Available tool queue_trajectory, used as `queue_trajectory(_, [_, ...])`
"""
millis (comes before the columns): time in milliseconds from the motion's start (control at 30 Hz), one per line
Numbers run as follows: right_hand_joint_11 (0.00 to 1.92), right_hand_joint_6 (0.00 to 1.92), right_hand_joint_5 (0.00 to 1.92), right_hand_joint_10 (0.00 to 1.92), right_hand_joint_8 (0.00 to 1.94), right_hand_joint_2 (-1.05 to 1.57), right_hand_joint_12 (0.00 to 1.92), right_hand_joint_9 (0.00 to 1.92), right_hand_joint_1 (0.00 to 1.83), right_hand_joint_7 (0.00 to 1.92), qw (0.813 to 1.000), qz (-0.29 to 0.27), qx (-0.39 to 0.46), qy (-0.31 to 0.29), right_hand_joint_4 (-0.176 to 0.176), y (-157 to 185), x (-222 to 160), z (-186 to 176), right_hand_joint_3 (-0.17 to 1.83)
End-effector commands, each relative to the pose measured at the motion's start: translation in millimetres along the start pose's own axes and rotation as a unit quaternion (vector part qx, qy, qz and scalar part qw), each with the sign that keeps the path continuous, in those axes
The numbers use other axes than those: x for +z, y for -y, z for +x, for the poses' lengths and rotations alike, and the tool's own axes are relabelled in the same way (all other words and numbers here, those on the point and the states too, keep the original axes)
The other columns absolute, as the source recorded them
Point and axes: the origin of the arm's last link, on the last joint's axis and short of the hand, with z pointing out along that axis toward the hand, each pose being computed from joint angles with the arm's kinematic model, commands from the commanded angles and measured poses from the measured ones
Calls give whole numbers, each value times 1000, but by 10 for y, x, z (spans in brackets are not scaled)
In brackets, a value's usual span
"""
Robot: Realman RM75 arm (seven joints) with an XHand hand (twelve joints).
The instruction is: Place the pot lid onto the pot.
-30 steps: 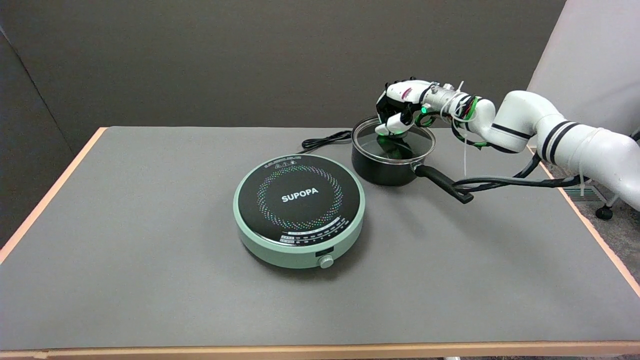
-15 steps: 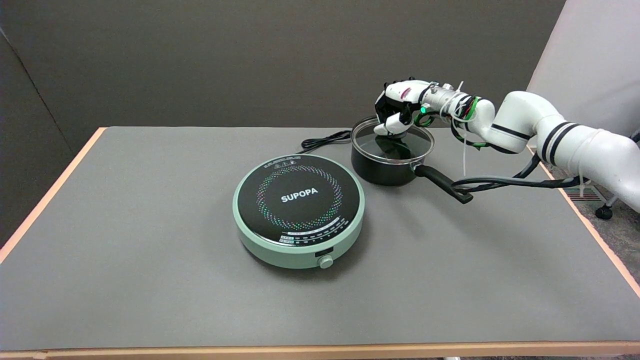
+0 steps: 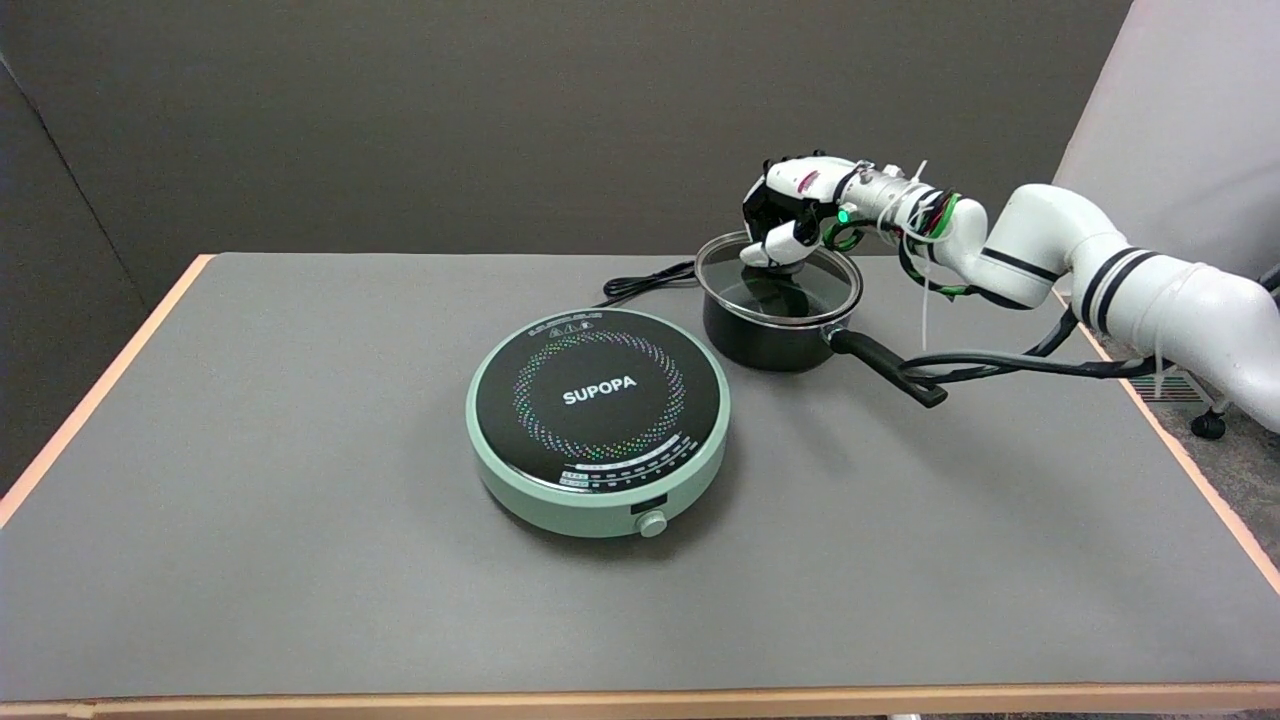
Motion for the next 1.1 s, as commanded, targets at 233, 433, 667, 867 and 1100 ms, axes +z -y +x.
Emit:
queue_trajectory(233, [325, 1331, 736, 1719, 1136, 1080, 1921, 898, 1193, 959, 1000, -7, 7, 1, -28, -69, -23, -58, 220])
queue_trajectory(433, [325, 1331, 737, 1721, 1135, 1080, 1921, 897, 1193, 959, 1000, -9, 3, -1, -27, -89, -24, -51, 221])
queue_trajectory(667, [302, 1326, 736, 1727, 1134, 1079, 1921, 896, 1195, 963, 1000, -6, 3, -11, -33, -101, -4, -15, 220])
queue_trajectory(867, [296, 1316, 736, 1755, 1129, 1097, 1921, 892, 1200, 968, 1000, -8, -5, -17, -41, -116, -11, -13, 179])
queue_trajectory(1100, [249, 1332, 726, 1792, 1148, 1109, 1921, 888, 1197, 960, 1000, -6, 8, -19, -44, -123, -32, -89, 166])
